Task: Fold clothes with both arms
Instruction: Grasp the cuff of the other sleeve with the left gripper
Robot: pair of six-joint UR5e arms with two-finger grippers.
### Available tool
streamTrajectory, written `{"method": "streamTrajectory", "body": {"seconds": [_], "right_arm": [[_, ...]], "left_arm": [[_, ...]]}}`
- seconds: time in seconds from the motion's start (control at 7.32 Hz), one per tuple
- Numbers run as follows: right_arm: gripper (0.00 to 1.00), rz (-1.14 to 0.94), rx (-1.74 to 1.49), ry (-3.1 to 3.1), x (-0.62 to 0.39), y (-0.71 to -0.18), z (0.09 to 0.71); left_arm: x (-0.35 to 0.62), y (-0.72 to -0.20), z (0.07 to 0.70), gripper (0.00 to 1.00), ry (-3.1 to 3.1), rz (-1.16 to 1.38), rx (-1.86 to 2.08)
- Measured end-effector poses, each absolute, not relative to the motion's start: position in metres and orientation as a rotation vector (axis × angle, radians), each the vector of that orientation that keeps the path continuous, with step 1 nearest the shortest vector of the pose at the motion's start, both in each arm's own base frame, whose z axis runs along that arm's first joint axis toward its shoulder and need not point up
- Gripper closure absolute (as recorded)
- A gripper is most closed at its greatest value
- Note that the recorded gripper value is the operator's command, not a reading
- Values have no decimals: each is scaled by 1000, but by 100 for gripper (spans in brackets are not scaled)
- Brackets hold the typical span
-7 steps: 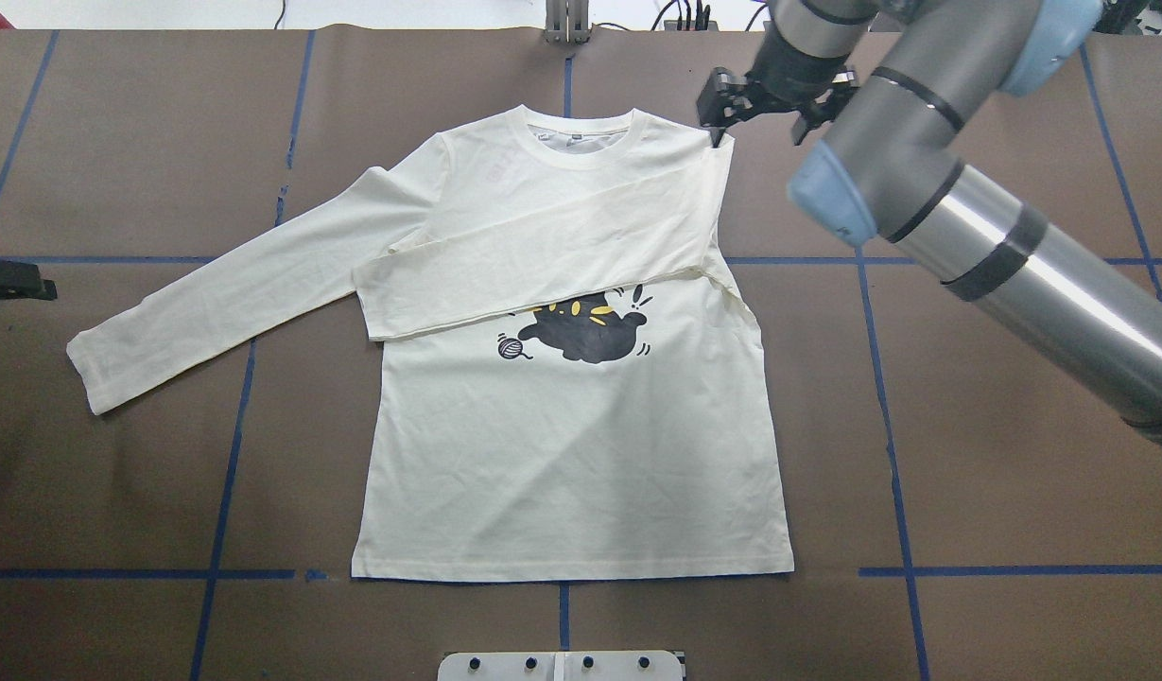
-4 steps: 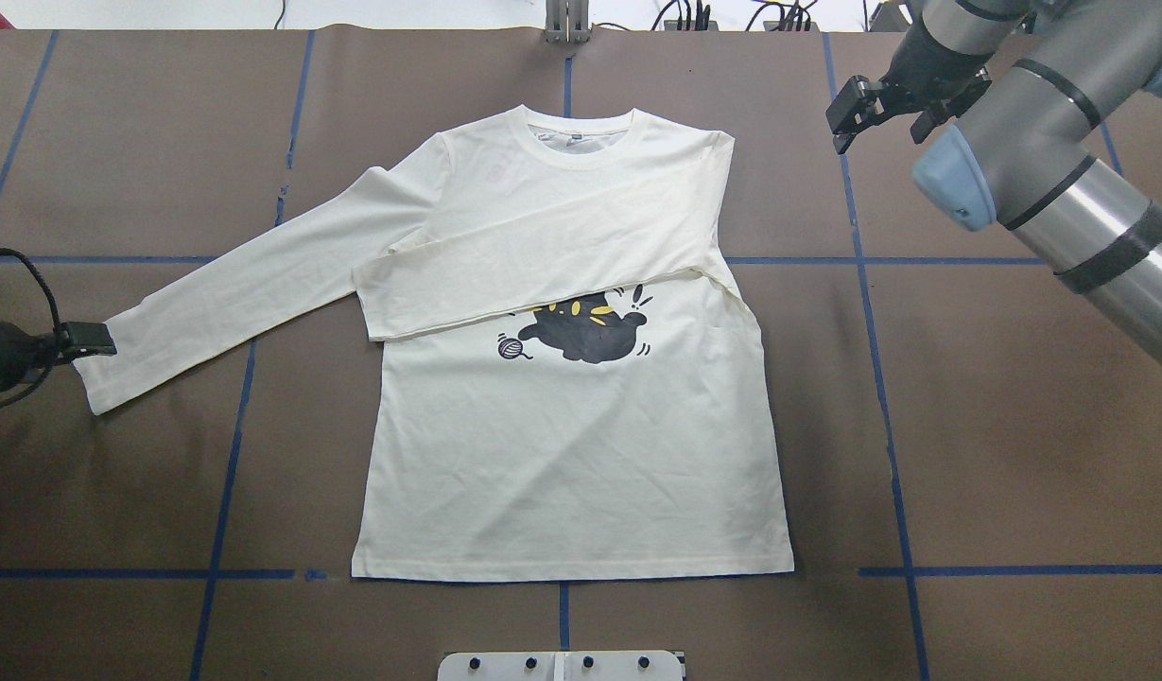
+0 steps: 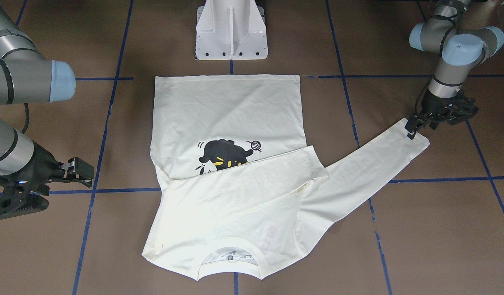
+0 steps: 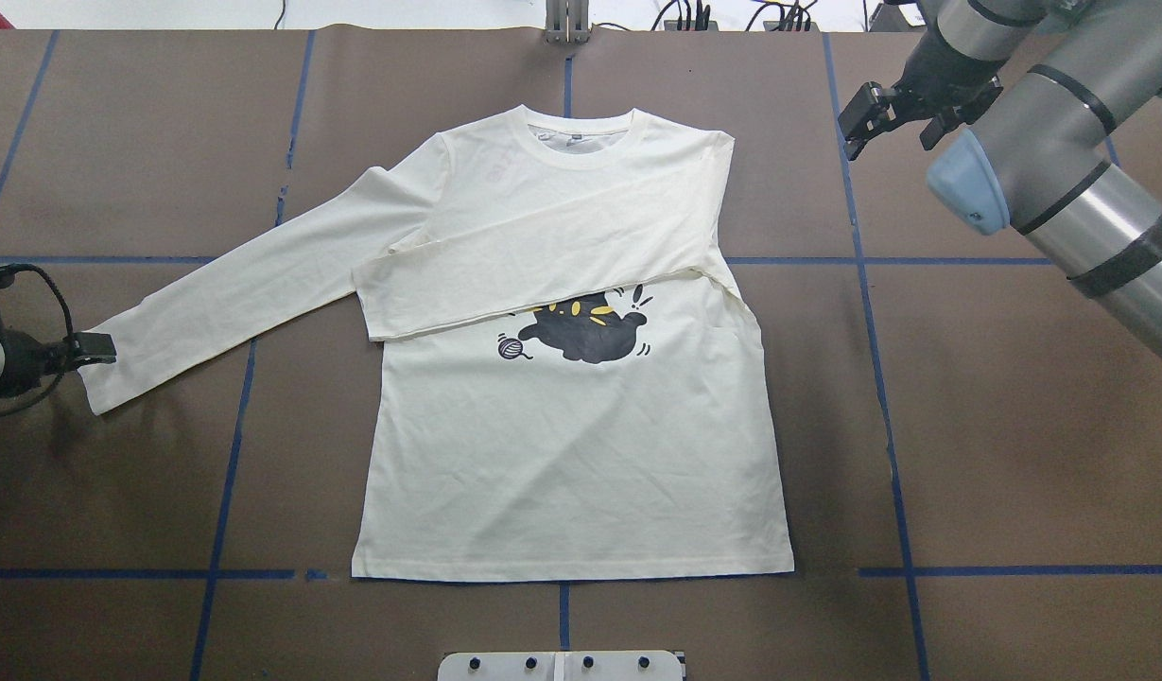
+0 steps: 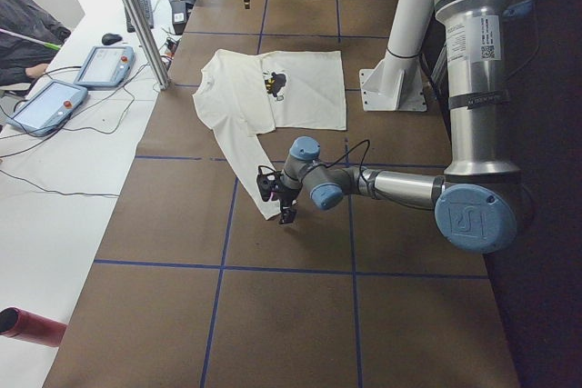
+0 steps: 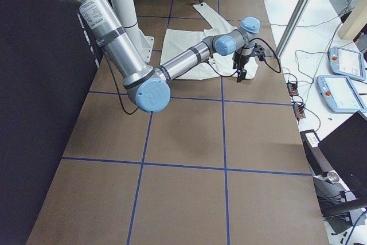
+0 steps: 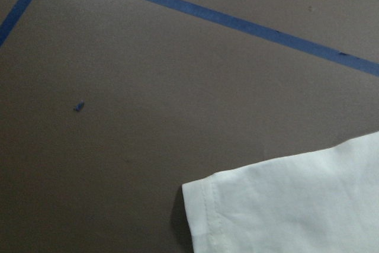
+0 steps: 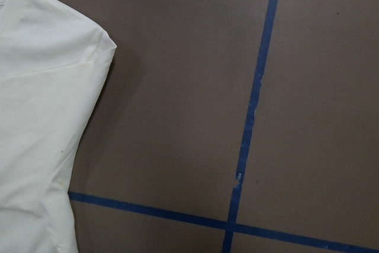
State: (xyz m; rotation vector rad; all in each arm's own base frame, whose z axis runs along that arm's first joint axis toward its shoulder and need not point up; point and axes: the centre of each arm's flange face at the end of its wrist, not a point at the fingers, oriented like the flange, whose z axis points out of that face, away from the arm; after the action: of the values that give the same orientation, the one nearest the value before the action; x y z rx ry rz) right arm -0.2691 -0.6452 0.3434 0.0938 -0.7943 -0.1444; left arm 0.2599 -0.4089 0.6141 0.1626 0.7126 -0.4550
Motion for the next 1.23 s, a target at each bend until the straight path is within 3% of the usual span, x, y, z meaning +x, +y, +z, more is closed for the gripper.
{"method": "streamTrajectory", "body": {"seconds": [0.41, 0.68, 0.82, 1.09, 1.23], "right_arm": [[0, -138, 93, -795, -269, -645, 344], [0, -138, 95, -797, -268, -644, 343], [0, -138, 96, -798, -268, -643, 342], [0, -138, 97, -799, -267, -643, 341], [0, -138, 98, -800, -267, -643, 341]], "left_arm": [[260, -409, 613, 51, 715, -452, 165], [261, -409, 612, 60, 719, -454, 162], [261, -409, 611, 70, 720, -455, 161], [262, -409, 610, 100, 723, -457, 161], [262, -409, 608, 100, 725, -457, 161]]}}
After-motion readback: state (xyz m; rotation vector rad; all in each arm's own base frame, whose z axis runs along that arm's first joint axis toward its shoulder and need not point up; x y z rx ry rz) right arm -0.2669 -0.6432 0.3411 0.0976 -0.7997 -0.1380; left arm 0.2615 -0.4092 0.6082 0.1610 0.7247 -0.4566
